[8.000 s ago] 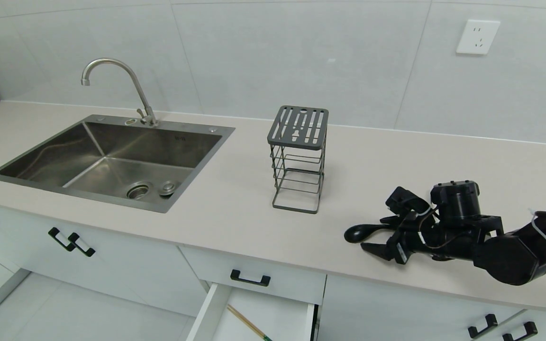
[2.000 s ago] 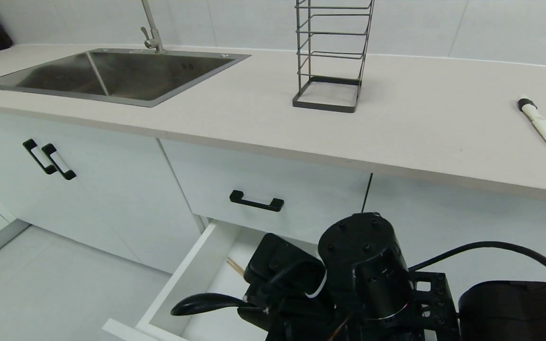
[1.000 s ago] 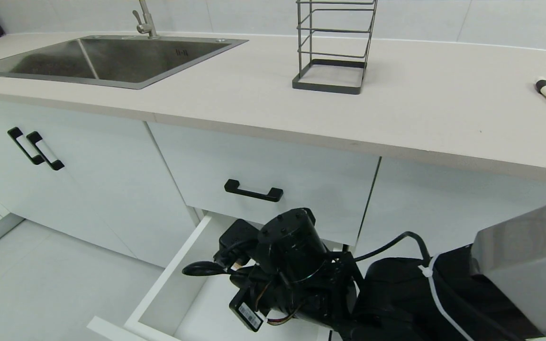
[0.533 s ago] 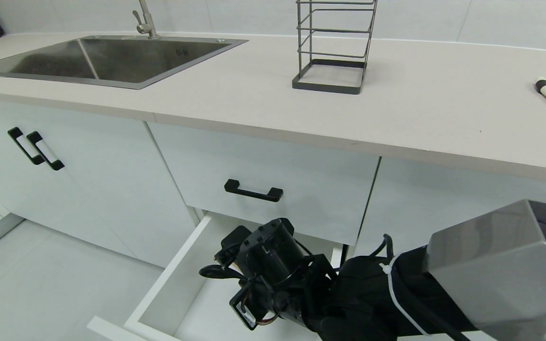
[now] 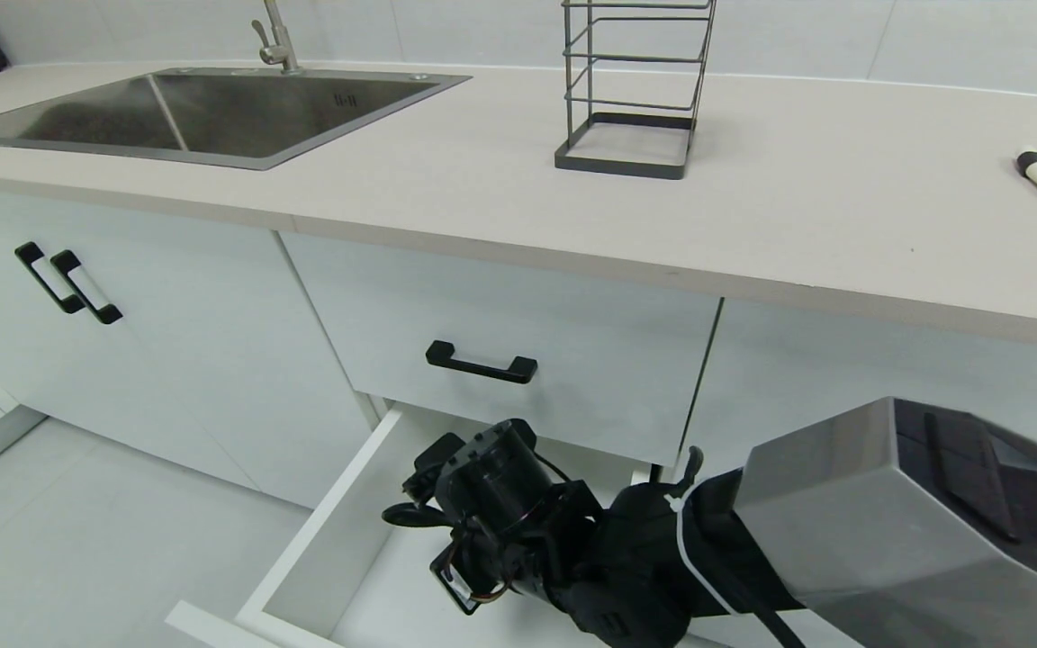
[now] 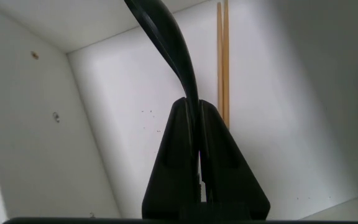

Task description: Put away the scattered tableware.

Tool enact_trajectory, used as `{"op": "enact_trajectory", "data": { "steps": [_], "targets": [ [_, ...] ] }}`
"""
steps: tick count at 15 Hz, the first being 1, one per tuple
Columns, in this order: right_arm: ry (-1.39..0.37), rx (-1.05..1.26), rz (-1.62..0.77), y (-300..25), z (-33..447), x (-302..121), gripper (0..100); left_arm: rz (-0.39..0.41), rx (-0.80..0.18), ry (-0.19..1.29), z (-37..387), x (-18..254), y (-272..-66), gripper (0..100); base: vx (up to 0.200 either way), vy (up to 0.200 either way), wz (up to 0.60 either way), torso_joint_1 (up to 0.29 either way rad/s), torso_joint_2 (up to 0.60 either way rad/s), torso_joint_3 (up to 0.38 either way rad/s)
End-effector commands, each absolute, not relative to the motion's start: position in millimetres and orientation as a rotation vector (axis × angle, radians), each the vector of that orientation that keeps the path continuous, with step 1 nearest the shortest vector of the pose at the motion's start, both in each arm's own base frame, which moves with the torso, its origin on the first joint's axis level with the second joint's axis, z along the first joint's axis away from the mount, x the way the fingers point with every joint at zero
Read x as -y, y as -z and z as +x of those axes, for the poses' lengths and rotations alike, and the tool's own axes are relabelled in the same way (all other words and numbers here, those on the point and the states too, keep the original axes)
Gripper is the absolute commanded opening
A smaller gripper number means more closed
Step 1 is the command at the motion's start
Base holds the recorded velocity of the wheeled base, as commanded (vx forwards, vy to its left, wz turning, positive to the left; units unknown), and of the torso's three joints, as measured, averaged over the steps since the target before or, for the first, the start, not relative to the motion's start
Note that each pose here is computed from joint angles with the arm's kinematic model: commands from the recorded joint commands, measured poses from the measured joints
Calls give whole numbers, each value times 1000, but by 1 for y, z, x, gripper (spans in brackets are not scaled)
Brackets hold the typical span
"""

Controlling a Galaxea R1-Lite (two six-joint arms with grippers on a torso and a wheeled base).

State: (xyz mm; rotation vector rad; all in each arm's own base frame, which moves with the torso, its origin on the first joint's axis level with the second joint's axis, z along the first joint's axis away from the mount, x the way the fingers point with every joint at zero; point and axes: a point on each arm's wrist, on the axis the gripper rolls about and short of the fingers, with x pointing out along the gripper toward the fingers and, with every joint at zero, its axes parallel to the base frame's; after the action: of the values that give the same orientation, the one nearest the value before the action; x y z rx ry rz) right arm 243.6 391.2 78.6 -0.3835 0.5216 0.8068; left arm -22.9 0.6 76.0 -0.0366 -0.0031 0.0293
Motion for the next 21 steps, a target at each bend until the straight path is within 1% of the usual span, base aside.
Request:
{"op": "enact_trajectory", "data": {
  "steps": [1,4,7,12,21],
  "targets": [
    [-796,-540,-392,-64,251,-395,0,-37,4,-31,-23,-1,-76,100,0,0,0,0,0,0],
    [-794,-549,-399,-48,256,-404,0,-37,4,-31,-23,-1,-76,100,0,0,0,0,0,0],
    [-767,-526,-385,-46,265,-410,0,-37,4,-29,-23,-1,-76,100,0,0,0,0,0,0],
    [-715,-539,-408,-34,271,-408,0,-37,4,-29,-23,-1,-76,100,0,0,0,0,0,0],
    [-671,-538,-416,-20,280,-411,0,-37,4,-31,-23,-1,-76,100,0,0,0,0,0,0]
  ]
}}
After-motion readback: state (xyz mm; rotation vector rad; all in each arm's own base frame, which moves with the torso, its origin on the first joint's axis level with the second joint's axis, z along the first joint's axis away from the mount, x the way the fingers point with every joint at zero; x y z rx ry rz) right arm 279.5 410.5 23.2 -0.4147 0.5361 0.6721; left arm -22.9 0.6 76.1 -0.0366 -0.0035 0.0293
